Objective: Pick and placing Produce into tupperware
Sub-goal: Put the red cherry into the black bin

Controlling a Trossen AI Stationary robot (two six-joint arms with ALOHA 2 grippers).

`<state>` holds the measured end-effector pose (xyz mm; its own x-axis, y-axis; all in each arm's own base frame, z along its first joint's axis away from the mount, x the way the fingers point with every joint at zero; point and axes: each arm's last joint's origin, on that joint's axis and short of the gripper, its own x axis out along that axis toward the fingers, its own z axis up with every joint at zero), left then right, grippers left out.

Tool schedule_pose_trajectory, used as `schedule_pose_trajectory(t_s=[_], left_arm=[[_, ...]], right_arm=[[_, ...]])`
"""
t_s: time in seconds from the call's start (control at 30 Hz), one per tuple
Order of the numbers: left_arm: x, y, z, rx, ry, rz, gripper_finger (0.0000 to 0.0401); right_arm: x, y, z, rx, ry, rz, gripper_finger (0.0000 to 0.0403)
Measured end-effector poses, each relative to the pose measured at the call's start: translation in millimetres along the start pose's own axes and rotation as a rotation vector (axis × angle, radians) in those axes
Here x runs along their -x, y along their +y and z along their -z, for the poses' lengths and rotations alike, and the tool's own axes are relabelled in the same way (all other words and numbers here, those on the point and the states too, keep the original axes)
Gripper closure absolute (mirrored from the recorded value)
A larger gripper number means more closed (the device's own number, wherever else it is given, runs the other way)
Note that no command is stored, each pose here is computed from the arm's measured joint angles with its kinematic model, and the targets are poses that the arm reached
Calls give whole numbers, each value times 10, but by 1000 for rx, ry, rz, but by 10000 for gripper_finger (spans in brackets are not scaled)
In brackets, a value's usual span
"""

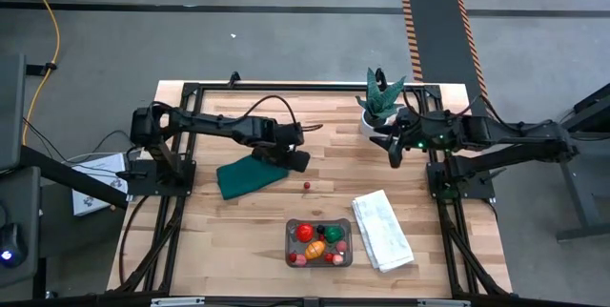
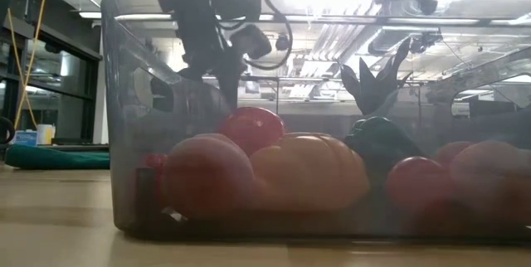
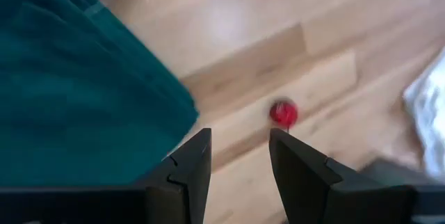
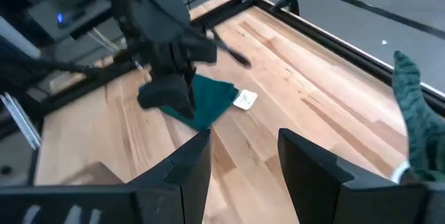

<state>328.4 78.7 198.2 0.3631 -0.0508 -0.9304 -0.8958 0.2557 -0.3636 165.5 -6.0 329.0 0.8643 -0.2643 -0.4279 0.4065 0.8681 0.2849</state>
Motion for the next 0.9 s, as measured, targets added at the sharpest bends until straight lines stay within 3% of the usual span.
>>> schedule_pose_trajectory(t_s=[0.2, 0.33, 0.6, 0.9], left_arm=[[-11, -100, 63, 77, -106, 17, 267], [-68, -227, 158, 90, -132, 77, 267], [-86, -333, 366, 123, -144, 92, 267], [136, -687, 418, 112, -216, 188, 268]], right_arm=[[72, -27, 10, 71, 4, -5, 247], [125, -62, -1, 92, -11, 1, 247], [212, -178, -7, 109, 4, 0, 247], [271, -233, -21, 106, 0, -25, 247]])
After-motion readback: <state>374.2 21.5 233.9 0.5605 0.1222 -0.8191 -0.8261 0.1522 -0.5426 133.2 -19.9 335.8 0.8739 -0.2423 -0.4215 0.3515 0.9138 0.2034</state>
